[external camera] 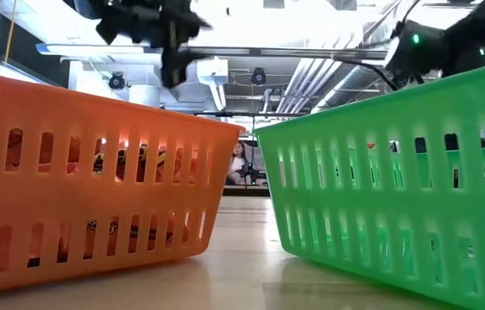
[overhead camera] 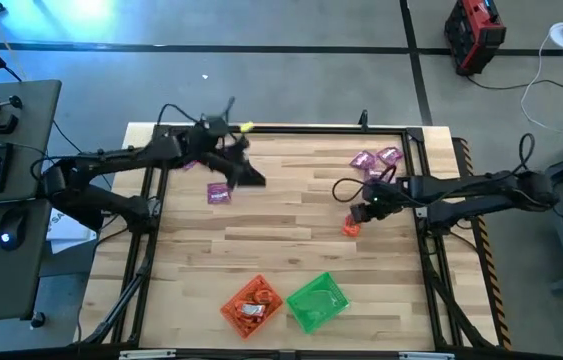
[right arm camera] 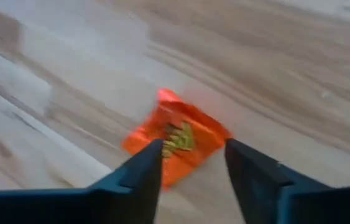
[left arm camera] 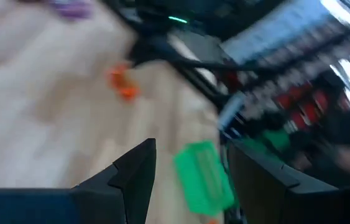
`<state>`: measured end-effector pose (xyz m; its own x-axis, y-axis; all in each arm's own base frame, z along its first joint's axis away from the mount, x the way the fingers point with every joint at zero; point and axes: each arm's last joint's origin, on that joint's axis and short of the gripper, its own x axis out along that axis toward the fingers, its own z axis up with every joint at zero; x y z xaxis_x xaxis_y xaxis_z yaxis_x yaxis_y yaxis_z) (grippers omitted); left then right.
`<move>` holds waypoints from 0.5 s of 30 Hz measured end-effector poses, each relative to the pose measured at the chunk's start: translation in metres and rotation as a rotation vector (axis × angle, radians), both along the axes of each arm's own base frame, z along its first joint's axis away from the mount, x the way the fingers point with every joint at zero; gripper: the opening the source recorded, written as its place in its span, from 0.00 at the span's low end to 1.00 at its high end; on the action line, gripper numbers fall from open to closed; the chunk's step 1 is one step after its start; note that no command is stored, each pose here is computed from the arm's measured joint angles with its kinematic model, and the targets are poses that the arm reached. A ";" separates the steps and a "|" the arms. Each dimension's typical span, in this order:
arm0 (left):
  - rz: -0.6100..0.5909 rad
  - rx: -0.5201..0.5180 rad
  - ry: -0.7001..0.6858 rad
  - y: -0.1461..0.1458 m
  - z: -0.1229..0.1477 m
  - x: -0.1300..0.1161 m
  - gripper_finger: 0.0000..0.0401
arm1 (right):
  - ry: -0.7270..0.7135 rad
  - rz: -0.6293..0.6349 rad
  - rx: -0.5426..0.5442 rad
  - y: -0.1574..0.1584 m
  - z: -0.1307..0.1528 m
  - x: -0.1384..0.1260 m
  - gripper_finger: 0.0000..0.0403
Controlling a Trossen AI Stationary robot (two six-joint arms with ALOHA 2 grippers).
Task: Sort candy by brand, put in halloween buckets
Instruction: Put the orange candy into the orange basket
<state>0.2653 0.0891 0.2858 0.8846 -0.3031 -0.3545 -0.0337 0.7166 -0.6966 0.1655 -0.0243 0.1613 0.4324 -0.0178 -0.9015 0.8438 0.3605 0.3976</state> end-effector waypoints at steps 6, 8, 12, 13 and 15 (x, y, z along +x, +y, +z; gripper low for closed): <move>-0.028 0.026 -0.102 -0.063 0.013 0.022 0.46 | -0.019 0.135 -0.037 -0.012 -0.017 -0.009 0.63; 0.017 0.009 -0.100 -0.080 0.014 0.024 0.46 | -0.040 0.156 -0.058 -0.015 -0.018 -0.009 0.66; 0.072 -0.049 -0.095 -0.107 0.016 0.025 0.46 | -0.116 0.206 -0.061 -0.018 -0.016 -0.004 0.67; 0.078 -0.063 -0.098 -0.112 0.016 0.025 0.46 | -0.114 0.214 -0.057 -0.017 -0.016 -0.004 0.66; 0.086 -0.090 -0.110 -0.120 0.018 0.025 0.46 | -0.094 0.218 -0.050 -0.017 -0.019 -0.004 0.64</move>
<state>0.2904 -0.0310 0.3042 0.9407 -0.2507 -0.2287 -0.0120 0.6489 -0.7608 0.1614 -0.0415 0.1427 0.5133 0.0414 -0.8572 0.7039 0.5511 0.4481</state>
